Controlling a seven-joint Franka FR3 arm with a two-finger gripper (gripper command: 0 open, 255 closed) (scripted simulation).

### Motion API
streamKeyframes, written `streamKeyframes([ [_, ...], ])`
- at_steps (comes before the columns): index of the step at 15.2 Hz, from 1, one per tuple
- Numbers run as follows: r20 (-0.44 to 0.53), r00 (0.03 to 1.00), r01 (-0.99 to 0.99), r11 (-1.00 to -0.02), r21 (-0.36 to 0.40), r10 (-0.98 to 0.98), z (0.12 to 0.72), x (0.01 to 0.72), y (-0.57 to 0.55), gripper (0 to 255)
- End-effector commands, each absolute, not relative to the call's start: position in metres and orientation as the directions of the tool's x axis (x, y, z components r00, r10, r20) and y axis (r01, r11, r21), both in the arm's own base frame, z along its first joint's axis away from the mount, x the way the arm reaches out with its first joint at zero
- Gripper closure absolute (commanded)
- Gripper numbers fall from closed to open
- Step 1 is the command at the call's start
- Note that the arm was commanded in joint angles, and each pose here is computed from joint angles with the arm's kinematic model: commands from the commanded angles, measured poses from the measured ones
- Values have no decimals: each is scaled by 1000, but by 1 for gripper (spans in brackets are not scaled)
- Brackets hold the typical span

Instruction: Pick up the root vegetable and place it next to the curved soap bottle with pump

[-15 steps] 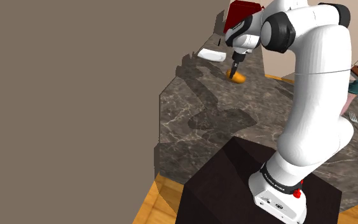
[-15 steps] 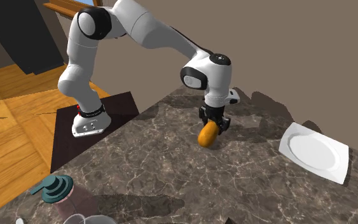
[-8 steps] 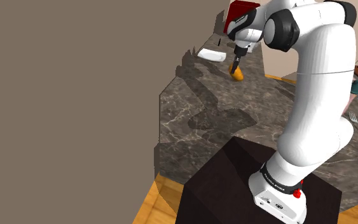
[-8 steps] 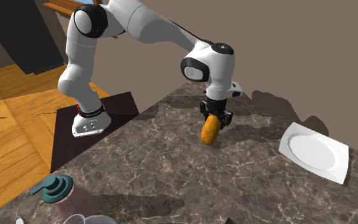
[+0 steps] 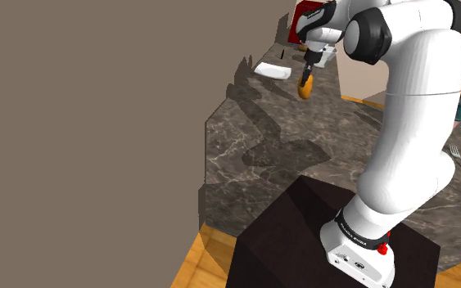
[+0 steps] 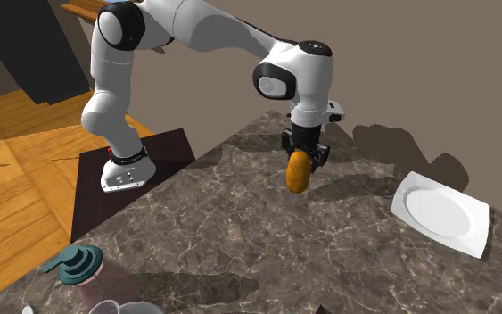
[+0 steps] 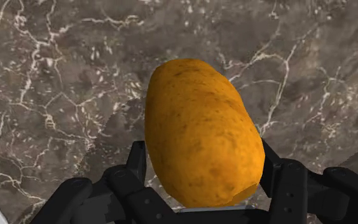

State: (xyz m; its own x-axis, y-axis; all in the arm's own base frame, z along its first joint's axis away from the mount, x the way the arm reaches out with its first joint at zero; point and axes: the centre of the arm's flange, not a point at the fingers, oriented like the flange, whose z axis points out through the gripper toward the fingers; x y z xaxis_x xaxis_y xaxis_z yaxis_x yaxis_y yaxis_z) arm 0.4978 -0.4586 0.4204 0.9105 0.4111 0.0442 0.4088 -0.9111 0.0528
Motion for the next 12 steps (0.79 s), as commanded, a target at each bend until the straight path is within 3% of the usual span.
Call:
streamKeyframes([
  [1,44,911,409,-911,52,411,431,498,-458,255],
  [12,44,911,409,-911,52,411,489,498,-458,255],
])
